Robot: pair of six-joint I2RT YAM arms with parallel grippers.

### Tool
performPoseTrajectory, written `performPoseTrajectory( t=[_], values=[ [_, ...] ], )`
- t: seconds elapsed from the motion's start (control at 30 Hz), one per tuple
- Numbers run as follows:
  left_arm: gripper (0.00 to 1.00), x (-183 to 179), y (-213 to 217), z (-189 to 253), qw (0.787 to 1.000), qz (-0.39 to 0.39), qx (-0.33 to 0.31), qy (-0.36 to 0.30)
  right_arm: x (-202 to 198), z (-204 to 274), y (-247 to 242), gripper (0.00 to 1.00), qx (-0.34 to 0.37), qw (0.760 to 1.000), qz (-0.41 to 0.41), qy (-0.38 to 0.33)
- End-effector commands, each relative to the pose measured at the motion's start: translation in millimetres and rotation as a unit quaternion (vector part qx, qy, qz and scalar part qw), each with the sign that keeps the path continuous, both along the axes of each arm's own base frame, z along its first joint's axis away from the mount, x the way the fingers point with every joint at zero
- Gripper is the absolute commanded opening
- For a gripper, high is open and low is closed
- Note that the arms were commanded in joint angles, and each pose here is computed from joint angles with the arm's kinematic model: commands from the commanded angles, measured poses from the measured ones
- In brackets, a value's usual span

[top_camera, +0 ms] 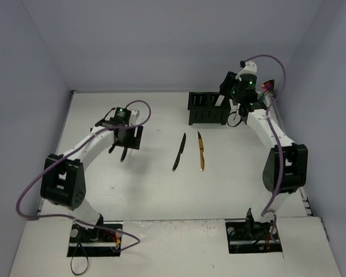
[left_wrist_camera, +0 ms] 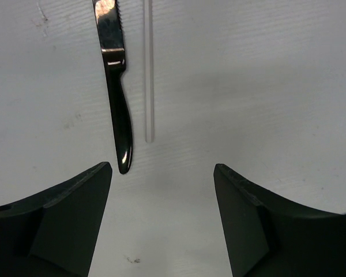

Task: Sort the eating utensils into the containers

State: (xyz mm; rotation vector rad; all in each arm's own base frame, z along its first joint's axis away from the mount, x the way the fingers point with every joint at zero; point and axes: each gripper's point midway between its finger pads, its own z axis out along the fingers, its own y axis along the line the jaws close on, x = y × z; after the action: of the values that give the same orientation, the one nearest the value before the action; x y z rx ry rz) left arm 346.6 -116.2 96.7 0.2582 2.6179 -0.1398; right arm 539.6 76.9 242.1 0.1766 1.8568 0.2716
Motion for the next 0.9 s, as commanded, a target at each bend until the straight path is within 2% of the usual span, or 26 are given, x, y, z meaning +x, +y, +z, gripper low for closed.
performPoseTrajectory(
  t=[0.0,0.23,0.4,0.57,0.87],
  values=[
    [0.65,25,8,7,1.0,-0.004,-0.005,-0.002,-67,68,-2,0.49,0.021,0.997,0.006,-0.068],
    [0.56,43,3,-3,1.0,-0.006,-0.001,0.015,-140,71,-5,0.51,0.029,0.997,0.017,-0.072],
    [0.47,51,-8,3,1.0,-0.004,-0.011,0.005,-168,68,-1,0.52,0.041,0.997,0.026,-0.067],
    [0.34,55,-12,-6,1.0,0.003,-0.004,0.015,-180,66,6,0.53,0.063,0.995,0.034,-0.064],
    [0.31,57,-12,-35,0.999,0.014,0.005,0.052,-195,67,16,0.53,0.075,0.994,0.05,-0.067]
  ],
)
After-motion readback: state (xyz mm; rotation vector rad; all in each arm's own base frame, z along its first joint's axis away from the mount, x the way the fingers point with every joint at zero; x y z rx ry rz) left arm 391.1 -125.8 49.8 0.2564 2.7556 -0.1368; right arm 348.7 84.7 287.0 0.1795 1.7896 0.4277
